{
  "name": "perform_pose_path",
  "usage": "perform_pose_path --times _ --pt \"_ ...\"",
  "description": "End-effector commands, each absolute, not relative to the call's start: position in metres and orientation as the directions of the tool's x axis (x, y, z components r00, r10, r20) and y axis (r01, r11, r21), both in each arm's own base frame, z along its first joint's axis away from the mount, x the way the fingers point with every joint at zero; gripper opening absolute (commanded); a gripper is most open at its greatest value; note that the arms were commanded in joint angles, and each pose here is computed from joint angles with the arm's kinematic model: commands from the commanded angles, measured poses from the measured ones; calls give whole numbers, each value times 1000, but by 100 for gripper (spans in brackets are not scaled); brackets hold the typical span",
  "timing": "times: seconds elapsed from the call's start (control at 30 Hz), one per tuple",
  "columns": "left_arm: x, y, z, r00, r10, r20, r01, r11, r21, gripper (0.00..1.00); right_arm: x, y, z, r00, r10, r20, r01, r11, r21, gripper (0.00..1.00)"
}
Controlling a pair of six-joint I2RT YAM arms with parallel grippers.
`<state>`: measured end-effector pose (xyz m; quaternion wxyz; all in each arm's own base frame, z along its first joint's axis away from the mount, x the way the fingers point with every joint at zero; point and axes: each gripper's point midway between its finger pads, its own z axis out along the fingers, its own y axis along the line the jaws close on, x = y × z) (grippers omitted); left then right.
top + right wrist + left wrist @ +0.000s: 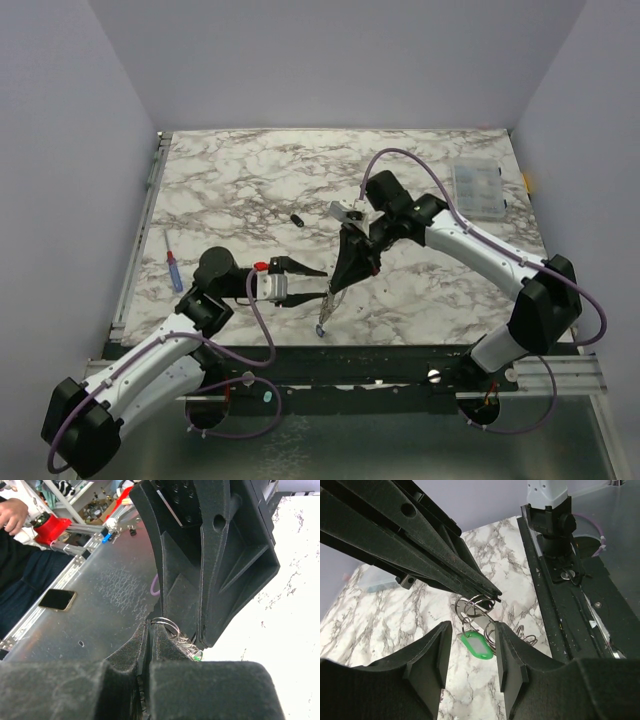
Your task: Put the keys on the keyring
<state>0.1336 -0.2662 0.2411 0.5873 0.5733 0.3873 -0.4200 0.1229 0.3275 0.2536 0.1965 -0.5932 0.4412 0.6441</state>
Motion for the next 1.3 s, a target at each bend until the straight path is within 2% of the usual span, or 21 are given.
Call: perform_pose_path --times 0.0,0.2,0.27,0.5,0.73,1.0,1.17,1.27 --pt "127 -270 256 363 -86 -928 927 -61 369 46 119 328 267 -239 -236 -942 -743 -581 334 1" --pt "127 -271 257 361 -89 -928 928 -66 367 47 120 329 263 -257 -248 -934 -731 -583 356 1" --pt "125 -272 257 358 -93 -929 928 -79 365 44 121 331 261 -260 -251 -932 -728 -583 360 1" --pt "125 -271 257 361 -94 -928 927 -68 368 16 124 332 257 -263 -276 -925 -731 -569 378 1" --pt "127 -268 259 374 -94 -923 925 -32 378 2 123 332 259 -252 -275 -928 -738 -566 368 1" --pt "131 -267 261 369 -90 -925 929 2 371 0 126 333 256 -246 -288 -925 -751 -546 370 1" --pt "138 -264 266 378 -87 -922 926 61 373 0 130 333 259 -207 -287 -935 -801 -499 330 11" --pt "141 -262 268 379 -84 -921 924 85 373 0 133 332 265 -166 -268 -949 -848 -452 276 26"
